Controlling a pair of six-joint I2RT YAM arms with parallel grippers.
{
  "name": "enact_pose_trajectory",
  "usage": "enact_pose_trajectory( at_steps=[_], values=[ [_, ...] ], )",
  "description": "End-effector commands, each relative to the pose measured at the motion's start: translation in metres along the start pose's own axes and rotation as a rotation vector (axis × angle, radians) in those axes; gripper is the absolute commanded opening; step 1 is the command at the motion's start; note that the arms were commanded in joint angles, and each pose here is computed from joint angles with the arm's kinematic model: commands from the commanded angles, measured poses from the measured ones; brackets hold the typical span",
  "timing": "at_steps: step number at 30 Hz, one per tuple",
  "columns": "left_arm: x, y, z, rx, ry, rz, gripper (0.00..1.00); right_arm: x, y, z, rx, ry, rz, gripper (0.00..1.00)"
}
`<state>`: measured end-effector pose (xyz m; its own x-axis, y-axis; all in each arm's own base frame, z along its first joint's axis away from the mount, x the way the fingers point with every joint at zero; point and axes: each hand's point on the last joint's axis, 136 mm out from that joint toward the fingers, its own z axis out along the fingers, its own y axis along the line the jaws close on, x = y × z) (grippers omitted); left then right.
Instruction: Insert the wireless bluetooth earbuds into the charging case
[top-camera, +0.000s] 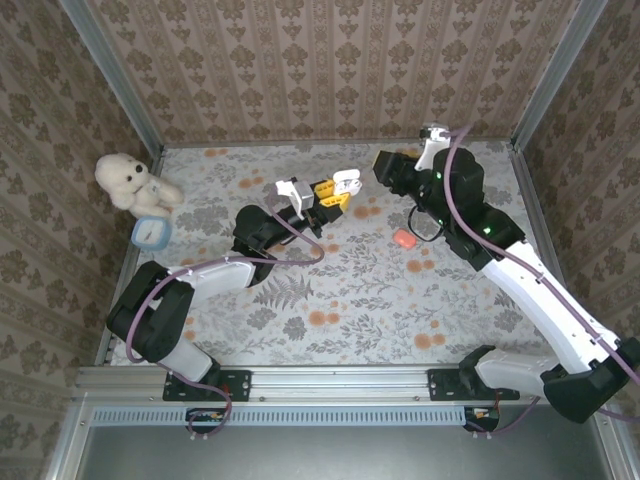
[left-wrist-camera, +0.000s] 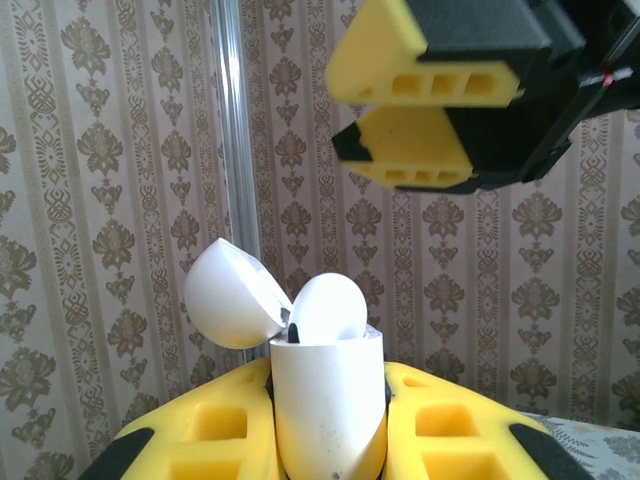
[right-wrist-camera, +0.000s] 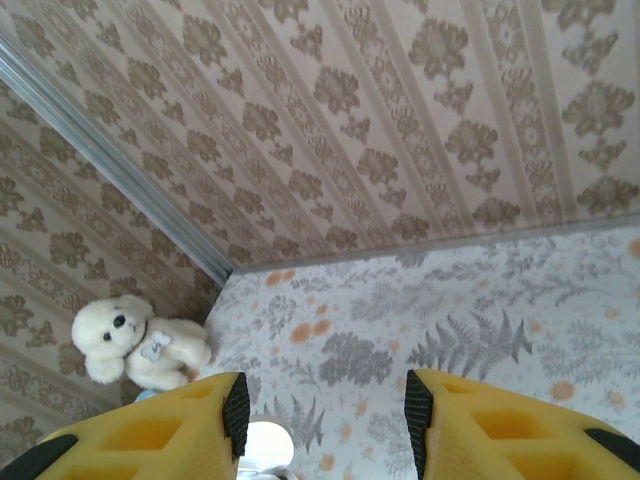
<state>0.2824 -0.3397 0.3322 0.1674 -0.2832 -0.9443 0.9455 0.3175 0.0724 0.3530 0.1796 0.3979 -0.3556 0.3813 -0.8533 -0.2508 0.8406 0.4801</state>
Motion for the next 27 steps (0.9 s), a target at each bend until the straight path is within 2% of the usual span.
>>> enact_pose_trajectory(
  at_steps=[1,10,13,21,27],
  values=[
    [-0.031,-0.011,-0.001,0.066,-0.074,0.036,0.0,0.01,0.004,0.002,-0.027,0.07,0.041,0.48],
    [-0.035,-0.035,0.001,0.226,-0.059,0.001,0.0,0.002,-0.021,0.016,0.048,0.14,0.077,0.47],
    [-0.035,-0.036,0.001,0.232,-0.057,-0.005,0.0,0.003,-0.022,0.03,0.052,0.206,0.08,0.47],
    [-0.033,-0.033,0.002,0.22,-0.053,-0.022,0.0,0.036,-0.016,0.079,0.032,0.439,0.064,0.44],
    [-0.03,-0.024,0.004,0.178,-0.055,-0.034,0.0,0.064,-0.001,0.079,-0.013,0.552,0.014,0.4]
  ],
)
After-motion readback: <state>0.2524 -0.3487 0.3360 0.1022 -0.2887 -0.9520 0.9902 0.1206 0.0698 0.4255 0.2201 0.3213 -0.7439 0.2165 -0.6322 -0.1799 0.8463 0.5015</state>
